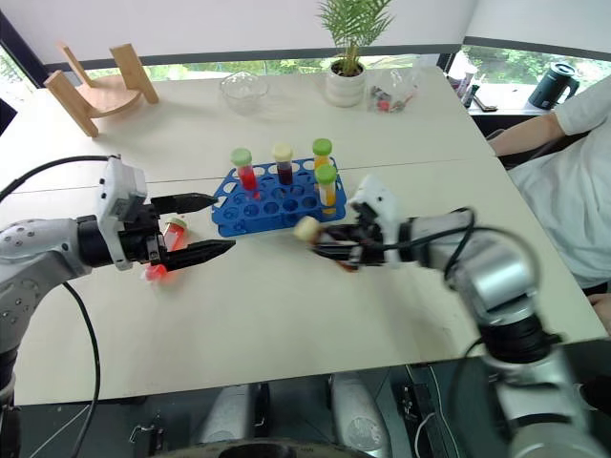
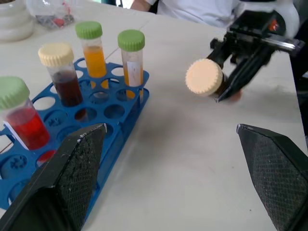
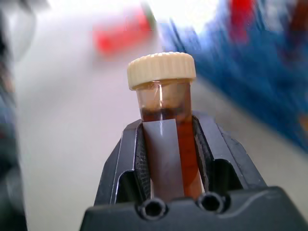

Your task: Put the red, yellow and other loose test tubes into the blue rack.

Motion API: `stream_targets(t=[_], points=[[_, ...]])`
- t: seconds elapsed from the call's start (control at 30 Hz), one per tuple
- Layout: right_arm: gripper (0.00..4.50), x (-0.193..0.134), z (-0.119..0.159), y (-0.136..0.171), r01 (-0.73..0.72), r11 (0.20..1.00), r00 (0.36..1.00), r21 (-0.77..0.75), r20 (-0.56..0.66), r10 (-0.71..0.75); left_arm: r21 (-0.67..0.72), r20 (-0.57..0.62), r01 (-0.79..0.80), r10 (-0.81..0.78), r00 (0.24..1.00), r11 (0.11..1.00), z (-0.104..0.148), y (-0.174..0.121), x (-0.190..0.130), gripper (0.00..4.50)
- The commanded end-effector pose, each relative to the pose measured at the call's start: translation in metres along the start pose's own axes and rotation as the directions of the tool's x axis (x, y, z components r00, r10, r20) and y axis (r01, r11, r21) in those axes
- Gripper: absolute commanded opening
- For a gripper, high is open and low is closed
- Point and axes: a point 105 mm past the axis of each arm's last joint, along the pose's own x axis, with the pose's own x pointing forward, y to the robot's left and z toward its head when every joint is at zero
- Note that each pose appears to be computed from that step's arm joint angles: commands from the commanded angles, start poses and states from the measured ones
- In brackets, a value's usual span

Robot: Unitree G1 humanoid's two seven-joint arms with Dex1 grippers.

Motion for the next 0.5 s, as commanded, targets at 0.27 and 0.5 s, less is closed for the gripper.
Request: stream_targets(t=[0.27, 0.5], points=[[0.85, 0.052, 0.034, -0.044, 0.407, 0.907, 0.745, 0.105, 0.536, -0.397, 0.025, -0.031, 0.002, -0.001, 1.0, 1.0, 0.013, 0.004, -0.009, 4.5], [0.85, 0.067, 0.024, -0.062, 0.505, 0.851, 0.668, 0.145, 0.558, -0.492, 0.027, -0.037, 0.002, -0.001, 0.999, 1.0, 0.016, 0.002, -0.009, 4.5]])
